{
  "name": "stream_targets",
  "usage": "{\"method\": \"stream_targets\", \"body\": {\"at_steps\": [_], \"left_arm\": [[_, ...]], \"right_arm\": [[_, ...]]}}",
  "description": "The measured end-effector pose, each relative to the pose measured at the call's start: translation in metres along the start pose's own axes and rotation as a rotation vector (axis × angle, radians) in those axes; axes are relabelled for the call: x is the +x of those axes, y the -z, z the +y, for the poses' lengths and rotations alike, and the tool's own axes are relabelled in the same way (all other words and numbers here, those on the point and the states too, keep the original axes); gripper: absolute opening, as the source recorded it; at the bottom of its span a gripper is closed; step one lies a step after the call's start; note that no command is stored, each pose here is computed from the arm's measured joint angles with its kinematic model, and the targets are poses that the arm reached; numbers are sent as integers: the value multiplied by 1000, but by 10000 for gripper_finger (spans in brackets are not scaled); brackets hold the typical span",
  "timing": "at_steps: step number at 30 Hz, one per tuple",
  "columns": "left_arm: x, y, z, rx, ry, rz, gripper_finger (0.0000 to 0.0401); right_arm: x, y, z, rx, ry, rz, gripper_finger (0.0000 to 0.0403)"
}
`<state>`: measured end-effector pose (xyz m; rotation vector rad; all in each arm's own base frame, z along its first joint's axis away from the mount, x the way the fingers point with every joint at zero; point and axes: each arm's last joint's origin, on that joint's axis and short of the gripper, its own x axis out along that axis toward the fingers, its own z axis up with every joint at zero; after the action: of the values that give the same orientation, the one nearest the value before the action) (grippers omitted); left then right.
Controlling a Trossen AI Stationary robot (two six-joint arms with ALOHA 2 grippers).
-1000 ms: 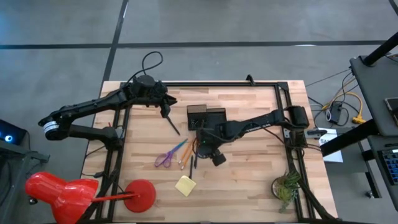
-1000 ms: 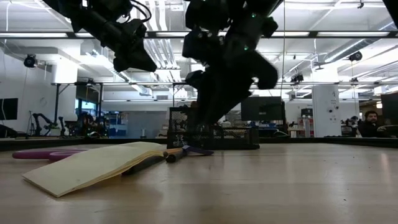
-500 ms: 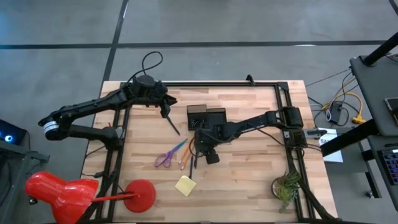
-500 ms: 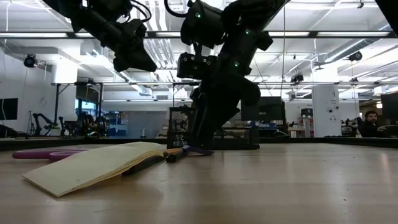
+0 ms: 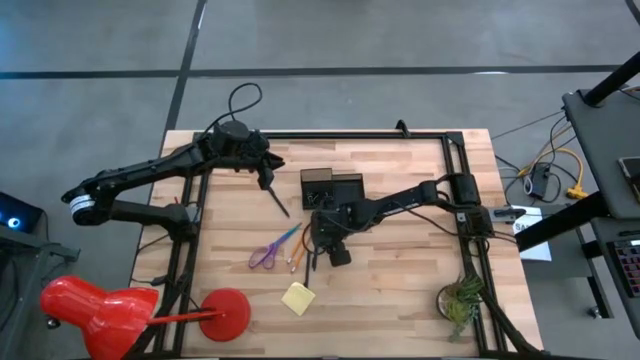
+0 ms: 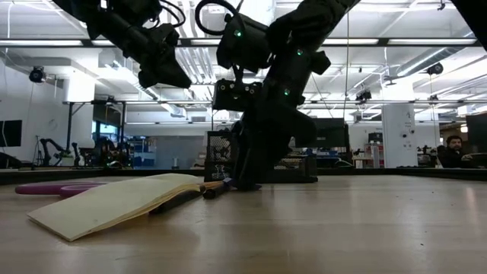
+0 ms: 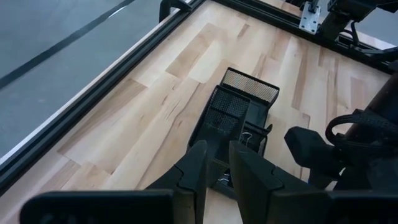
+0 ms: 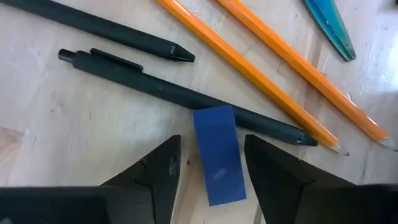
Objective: Pick and place office supplies into organizer
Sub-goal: Put the blue eraser into the black desk organizer
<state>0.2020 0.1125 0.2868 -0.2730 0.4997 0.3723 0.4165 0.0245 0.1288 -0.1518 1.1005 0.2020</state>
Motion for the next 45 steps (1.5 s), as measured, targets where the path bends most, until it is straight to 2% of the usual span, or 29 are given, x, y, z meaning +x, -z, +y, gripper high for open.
{"method": "stream_targets", "body": {"at_steps": [5,9,14,18,21,26,28,31,33,36,45], "left_arm": [[0,0,0,-1,-1,3,52],[0,0,0,-2,-1,5,52],[0,0,0,-1,-1,5,52],[0,0,0,-2,-1,4,52],[0,0,0,-2,-1,4,52],[0,0,0,-2,-1,5,52],[0,0,0,-1,0,3,52],[0,0,0,0,0,2,52],[0,0,0,14,0,2,52],[0,0,0,20,0,1,52],[0,0,0,21,0,1,52]], "right_arm": [[-2,0,-1,50,11,1,167],[-2,1,-2,113,14,7,149],[-1,1,-4,176,23,11,88],[-7,0,-7,232,83,7,38],[-27,-6,-17,315,181,-42,28],[-91,-17,-42,399,439,-202,32],[-112,-15,-56,421,478,-234,32],[-126,-5,-78,457,516,-215,33],[-127,1,-89,466,490,-195,33],[-120,3,-93,406,393,-180,33],[-82,-4,-95,373,314,-127,33]]}}
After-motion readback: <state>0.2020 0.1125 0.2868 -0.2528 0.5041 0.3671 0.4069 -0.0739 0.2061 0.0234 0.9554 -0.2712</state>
